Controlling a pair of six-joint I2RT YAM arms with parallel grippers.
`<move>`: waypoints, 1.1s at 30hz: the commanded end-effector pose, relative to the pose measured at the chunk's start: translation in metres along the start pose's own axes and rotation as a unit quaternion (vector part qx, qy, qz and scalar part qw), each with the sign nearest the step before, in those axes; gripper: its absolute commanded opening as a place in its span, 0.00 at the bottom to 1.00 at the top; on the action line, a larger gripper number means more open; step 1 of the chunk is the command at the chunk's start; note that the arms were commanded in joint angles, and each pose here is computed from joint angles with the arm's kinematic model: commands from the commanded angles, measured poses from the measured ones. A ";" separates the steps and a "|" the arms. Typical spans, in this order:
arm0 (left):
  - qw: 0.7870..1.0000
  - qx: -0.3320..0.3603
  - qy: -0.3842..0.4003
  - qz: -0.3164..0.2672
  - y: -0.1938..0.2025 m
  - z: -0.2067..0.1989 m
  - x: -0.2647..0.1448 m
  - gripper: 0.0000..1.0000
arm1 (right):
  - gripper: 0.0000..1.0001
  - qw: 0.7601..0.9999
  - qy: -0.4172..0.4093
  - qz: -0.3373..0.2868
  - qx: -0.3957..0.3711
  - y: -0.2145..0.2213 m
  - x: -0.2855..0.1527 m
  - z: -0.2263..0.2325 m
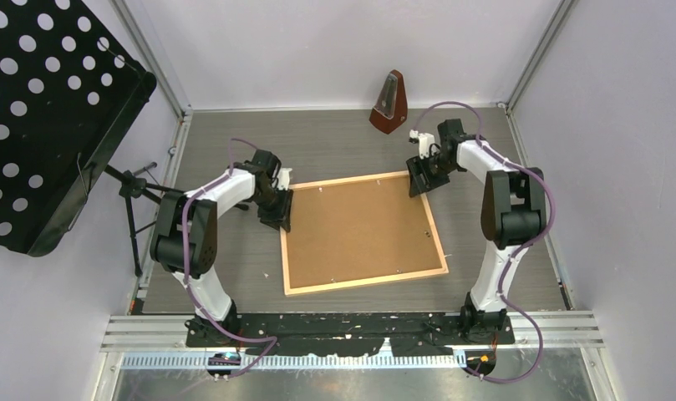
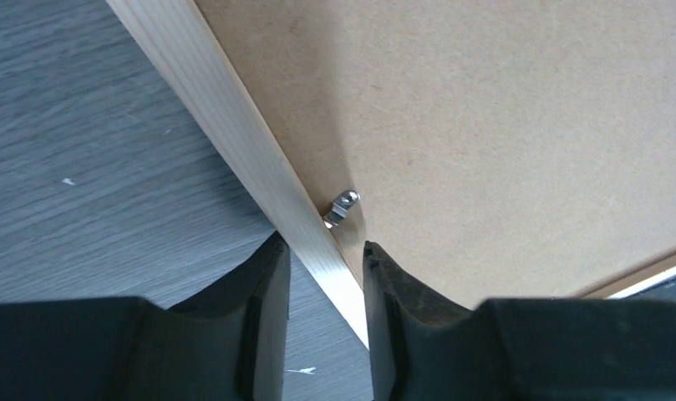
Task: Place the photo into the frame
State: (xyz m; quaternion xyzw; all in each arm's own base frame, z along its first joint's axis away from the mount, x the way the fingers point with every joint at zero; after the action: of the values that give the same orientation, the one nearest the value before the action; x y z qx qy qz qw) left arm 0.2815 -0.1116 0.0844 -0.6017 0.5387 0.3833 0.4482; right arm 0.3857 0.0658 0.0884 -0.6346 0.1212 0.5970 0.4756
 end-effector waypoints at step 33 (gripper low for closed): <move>0.997 0.036 0.020 -0.067 -0.013 -0.010 -0.027 0.53 | 0.68 0.996 0.004 0.005 -0.094 0.097 -0.044 0.054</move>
State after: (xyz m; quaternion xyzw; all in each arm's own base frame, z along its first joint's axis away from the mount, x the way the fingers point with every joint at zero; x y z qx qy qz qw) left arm 0.2834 -0.1144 0.1042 -0.6159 0.5345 0.3442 0.4652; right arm 0.2648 0.0354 0.0933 -0.6721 0.0882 0.6071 0.4147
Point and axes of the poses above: each gripper's point midway between its finger pads, its own x axis out along the fingers, its own z axis along the line the jaws close on, y = z × x, the point moved 6 cm from there along -x, back along the fingers, and after that the axes turned 11 degrees about -x, right-handed, at the moved point
